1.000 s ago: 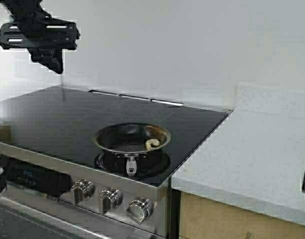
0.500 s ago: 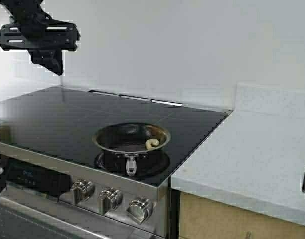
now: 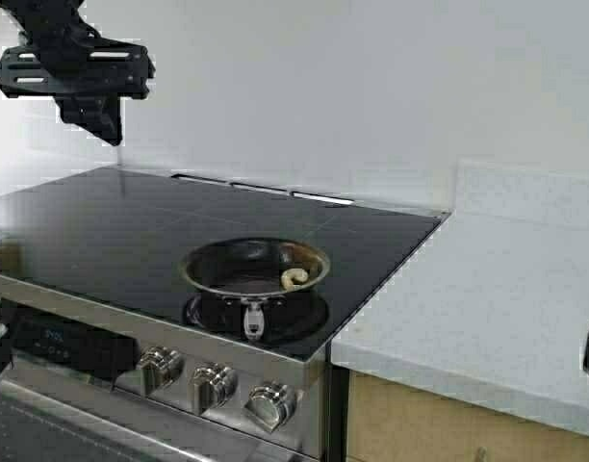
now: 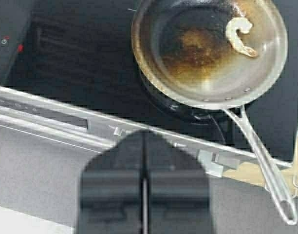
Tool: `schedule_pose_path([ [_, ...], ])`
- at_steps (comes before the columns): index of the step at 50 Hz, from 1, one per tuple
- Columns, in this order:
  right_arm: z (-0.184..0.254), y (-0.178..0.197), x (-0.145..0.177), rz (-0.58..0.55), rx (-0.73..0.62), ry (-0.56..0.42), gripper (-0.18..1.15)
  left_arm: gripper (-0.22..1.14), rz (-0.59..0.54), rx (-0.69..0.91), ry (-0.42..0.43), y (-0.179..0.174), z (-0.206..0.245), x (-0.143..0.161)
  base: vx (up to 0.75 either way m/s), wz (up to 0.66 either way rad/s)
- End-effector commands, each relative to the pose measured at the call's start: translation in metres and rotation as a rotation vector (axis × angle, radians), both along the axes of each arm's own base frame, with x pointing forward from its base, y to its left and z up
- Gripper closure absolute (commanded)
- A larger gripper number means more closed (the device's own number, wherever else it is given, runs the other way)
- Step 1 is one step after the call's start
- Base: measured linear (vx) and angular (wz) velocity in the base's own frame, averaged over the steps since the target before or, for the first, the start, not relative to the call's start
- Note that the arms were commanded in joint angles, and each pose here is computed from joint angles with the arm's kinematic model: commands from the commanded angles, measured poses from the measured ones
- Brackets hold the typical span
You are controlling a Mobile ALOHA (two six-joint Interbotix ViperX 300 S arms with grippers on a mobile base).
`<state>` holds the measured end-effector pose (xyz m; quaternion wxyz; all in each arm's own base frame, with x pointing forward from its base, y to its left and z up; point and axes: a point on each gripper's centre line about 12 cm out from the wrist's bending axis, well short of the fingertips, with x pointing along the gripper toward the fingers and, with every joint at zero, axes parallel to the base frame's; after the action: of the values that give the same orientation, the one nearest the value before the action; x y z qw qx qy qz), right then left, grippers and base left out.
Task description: Add oil to the pan and cook the shrimp and serve it
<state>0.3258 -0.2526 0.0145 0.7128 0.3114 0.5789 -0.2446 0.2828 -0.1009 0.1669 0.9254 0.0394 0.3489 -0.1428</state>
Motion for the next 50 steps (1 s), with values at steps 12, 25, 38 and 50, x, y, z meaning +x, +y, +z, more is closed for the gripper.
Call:
schedule_pose_path([
  [12,0.080,-0.011,0.013,-0.019,-0.121,-0.157,-0.06,0.88,0.006,-0.021,-0.017,-0.002,0.006,0.003,0.00,0.00],
  [25,0.149,0.009,0.026,0.025,-0.216,-0.301,-0.02,0.88,0.007,-0.025,-0.021,-0.002,0.008,0.003,0.00,0.00],
  [38,0.224,0.082,0.044,0.197,-0.316,-0.488,0.56,0.88,0.007,-0.026,-0.022,-0.002,0.008,0.004,0.00,0.00],
  [50,0.270,0.183,0.035,0.390,-0.399,-0.739,0.94,0.88,0.008,-0.027,-0.022,-0.002,0.008,0.004,0.00,0.00],
])
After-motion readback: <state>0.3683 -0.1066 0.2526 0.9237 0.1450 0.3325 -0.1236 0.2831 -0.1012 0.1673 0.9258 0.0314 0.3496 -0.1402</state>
